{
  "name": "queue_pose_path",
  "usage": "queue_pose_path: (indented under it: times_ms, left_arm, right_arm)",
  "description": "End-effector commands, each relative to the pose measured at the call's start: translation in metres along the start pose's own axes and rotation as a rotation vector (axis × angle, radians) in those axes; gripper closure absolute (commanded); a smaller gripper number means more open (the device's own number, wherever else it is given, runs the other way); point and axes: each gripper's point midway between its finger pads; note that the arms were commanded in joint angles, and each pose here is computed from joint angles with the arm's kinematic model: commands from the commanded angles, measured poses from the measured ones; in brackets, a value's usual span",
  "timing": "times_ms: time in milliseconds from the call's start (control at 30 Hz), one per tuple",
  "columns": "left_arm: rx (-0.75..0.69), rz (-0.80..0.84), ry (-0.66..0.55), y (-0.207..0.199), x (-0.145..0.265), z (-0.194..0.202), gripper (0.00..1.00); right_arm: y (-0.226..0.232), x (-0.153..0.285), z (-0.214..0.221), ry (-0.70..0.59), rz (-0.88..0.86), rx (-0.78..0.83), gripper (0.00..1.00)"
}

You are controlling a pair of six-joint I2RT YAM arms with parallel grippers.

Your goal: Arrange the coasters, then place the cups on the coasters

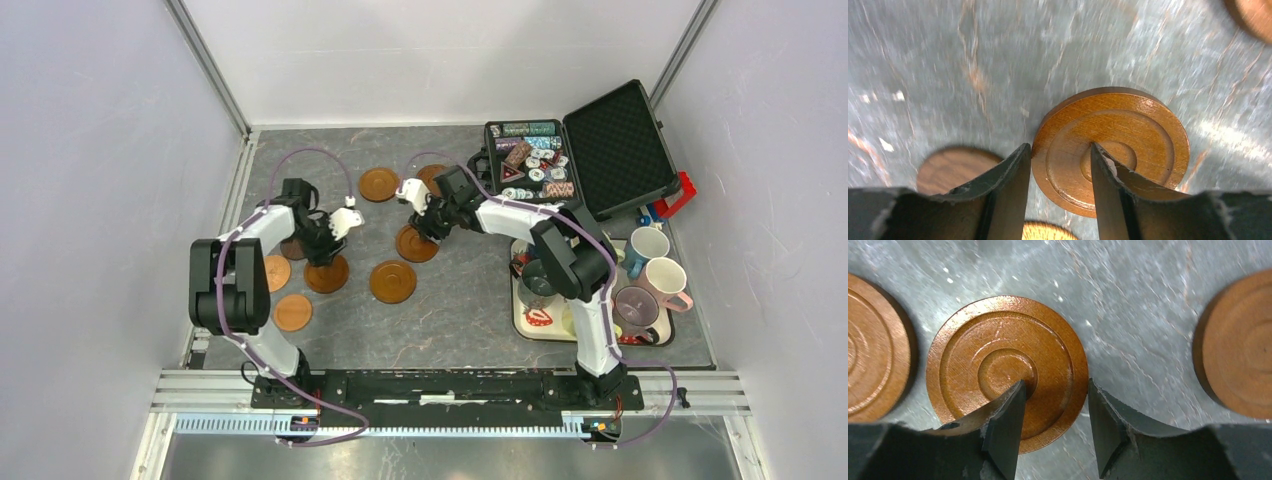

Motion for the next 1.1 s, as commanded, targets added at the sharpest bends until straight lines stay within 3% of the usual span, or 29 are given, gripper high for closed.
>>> queue_pose_path:
  times_ms: [0, 433, 667, 867, 1067]
  left_arm:
    - [-0.074, -0.030, -0.048, 0.004, -0.022, -0.041, 0.50]
    - [0.054, -0.102, -0.128, 0.042, -0.053, -0.142, 0.55]
    - [0.118, -0.178, -0.111, 0.069, -0.062, -0.153, 0.56]
    - [0.102, -0.121, -0.121, 0.058, -0.064, -0.155, 0.56]
    - [0.120, -0.106, -0.142, 0.050, -0.052, -0.158, 0.44]
  right_arm:
    - [-0.018, 0.018, 0.043, 0.101, 0.041, -0.057, 0.47]
    - [-0.057, 0.027, 0.045, 0.073, 0.092, -0.095, 0.49]
    - [-0.054, 0.024, 0.042, 0.053, 0.074, -0.102, 0.51]
    - [-0.058, 0.022, 0.038, 0.039, 0.084, -0.117, 0.51]
    - [-0.064, 0.022, 0.025, 0.007, 0.097, -0.139, 0.48]
Point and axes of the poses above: each gripper's point midway between its finger pads, its own x axis back along the fingers, its own y axis along the line the jaws close on, z = x × y, and after that the axes turned 1 degree about x, right-handed
